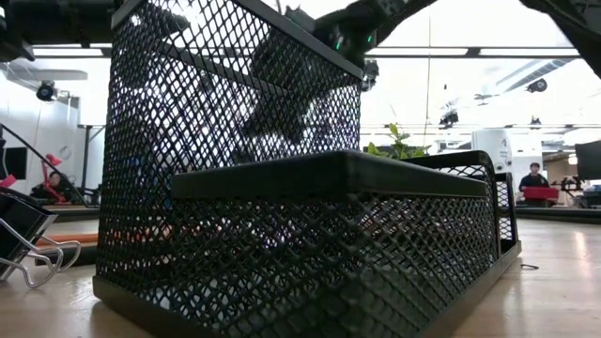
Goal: Pick and place office supplies into organizer
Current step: Put the middle binder clip into the desk organizer
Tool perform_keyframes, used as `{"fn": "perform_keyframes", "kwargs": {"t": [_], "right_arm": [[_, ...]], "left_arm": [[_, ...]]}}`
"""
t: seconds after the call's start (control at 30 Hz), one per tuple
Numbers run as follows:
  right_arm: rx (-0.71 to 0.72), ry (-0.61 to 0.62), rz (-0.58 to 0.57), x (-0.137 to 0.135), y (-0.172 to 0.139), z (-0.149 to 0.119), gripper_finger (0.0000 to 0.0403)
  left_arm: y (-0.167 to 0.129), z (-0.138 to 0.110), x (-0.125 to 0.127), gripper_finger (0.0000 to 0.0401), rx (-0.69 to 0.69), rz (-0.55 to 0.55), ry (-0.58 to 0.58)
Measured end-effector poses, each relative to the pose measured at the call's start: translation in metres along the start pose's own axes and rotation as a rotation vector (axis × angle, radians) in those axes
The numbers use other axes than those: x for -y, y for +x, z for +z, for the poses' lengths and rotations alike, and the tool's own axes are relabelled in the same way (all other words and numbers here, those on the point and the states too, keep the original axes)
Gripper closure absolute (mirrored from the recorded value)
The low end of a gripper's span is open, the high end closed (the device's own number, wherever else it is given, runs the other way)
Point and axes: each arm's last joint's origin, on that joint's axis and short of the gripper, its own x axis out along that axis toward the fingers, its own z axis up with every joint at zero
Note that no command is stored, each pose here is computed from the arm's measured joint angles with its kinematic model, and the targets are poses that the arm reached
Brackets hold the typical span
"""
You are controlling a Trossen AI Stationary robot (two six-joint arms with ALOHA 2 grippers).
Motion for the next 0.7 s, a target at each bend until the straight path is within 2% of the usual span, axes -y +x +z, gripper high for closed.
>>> {"fn": "perform_keyframes", "kwargs": {"t": [0.3, 0.47, 0.7], "right_arm": [[0.081, -0.084, -0.030, -0.051, -0.055, 0.019, 0.0394], [0.080, -0.106, -0.024, -0.083, -0.065, 0.016, 0.0394], [0.006, -0.157, -0.025, -0.129, -0.066, 0.000, 0.0394]], "left_arm": [[-0.001, 0.002, 0.001, 0.0401, 0.011, -0.005, -0.001], [-0.001, 0.002, 0.001, 0.0401, 0.012, -0.004, -0.001], [-0.001, 0.002, 0.000, 0.0401, 0.011, -0.002, -0.001]]}}
